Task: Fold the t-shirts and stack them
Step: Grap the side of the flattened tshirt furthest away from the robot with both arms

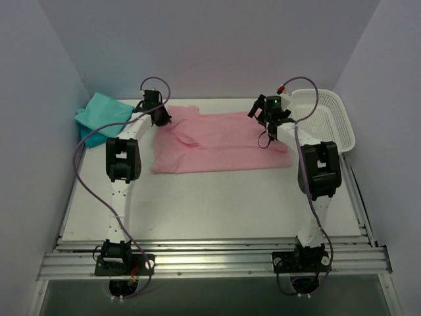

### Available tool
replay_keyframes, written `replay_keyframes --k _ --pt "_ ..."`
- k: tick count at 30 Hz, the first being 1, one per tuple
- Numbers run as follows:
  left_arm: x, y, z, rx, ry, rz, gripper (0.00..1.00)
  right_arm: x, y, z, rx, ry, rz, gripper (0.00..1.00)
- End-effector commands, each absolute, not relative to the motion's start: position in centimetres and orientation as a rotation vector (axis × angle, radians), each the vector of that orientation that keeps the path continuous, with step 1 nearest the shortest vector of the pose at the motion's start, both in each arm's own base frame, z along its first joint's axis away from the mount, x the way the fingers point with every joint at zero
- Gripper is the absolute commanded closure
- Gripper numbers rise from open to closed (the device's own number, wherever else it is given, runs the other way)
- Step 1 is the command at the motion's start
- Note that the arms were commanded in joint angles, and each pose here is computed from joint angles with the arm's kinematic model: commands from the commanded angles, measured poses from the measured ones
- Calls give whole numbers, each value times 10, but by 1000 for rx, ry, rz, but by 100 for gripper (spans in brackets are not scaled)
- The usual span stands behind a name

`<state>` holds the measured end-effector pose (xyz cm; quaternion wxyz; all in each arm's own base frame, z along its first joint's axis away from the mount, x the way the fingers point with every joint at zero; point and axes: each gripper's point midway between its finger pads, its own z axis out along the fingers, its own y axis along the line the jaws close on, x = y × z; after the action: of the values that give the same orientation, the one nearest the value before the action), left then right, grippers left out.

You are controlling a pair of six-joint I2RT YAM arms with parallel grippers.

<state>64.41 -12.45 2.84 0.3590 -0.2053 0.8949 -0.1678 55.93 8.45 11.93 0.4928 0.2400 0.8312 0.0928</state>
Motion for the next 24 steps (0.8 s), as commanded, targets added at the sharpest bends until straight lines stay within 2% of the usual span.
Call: replay_keyframes --k 1,2,7,15,24 --pt "618 -117 35 -521 2375 -325 98 582 74 101 575 2055 153 4" --pt "617 -115 37 -521 2367 -317 98 586 70 81 586 2083 135 4" --pt "601 -105 40 -520 2365 -276 98 610 58 66 593 2084 85 5" --pt "591 -80 45 -559 2352 -191 98 647 43 95 608 2004 76 4" --pt "586 -60 46 -580 2353 -120 98 673 50 88 597 1980 115 4"
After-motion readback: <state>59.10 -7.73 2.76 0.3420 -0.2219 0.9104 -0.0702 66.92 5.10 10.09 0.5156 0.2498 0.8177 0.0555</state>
